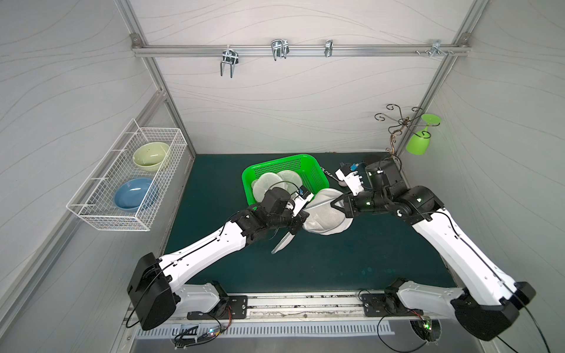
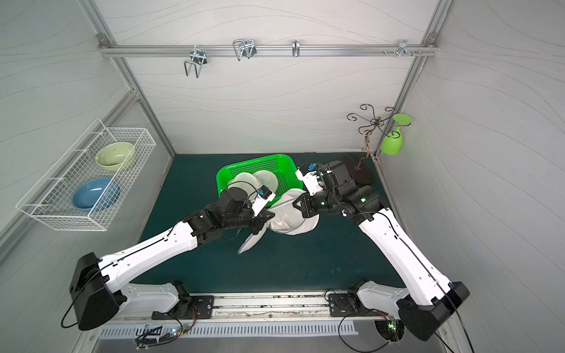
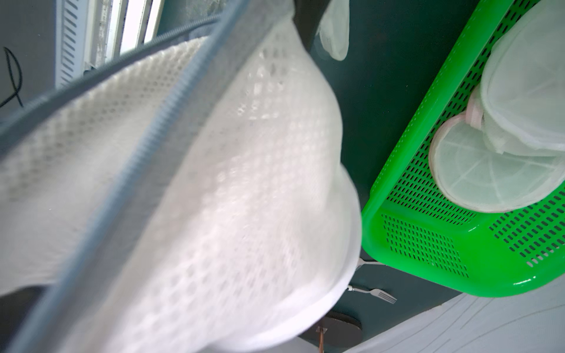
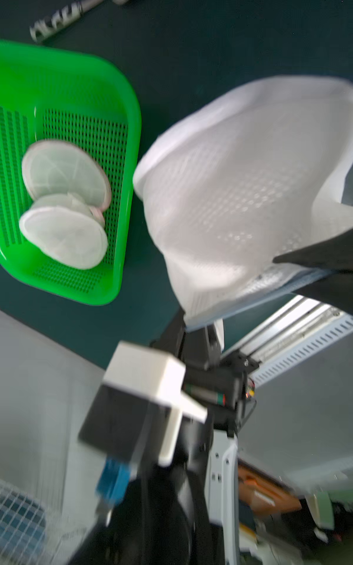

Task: Turn the laundry bag inside out
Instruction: Turn over the laundry bag.

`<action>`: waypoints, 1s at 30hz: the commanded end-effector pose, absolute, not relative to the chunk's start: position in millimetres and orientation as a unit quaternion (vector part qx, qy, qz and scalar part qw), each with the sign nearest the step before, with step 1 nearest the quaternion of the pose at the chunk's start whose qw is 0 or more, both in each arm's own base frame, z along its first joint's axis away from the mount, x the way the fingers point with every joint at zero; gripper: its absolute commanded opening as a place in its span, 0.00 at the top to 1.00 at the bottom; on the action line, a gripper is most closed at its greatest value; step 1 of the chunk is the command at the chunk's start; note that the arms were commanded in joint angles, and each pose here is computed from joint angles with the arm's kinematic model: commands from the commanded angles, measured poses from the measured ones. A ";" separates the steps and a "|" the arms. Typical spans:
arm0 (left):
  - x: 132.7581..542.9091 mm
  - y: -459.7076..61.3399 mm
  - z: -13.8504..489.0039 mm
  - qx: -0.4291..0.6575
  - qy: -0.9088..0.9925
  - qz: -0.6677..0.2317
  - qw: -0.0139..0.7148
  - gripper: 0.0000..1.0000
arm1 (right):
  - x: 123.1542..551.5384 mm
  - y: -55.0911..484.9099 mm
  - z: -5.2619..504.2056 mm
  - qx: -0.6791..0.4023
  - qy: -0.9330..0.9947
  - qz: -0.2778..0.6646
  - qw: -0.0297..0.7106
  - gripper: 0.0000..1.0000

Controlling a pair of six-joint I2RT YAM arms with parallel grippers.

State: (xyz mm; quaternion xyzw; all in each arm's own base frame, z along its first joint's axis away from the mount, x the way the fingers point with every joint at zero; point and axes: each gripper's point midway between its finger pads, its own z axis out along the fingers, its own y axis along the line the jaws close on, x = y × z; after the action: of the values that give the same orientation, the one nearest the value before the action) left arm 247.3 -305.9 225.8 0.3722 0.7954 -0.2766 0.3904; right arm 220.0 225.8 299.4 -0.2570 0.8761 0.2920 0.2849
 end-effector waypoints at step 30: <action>197.8 -323.0 272.2 0.454 0.740 -0.372 0.327 1.00 | 223.5 243.6 212.2 -0.389 0.787 0.301 0.372 0.05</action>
State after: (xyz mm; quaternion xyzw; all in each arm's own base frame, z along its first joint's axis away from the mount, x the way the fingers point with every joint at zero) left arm 211.7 -316.4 243.8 0.3839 0.8078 -0.3447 0.2852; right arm 240.0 233.1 200.0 -0.3440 0.8212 0.2594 0.3742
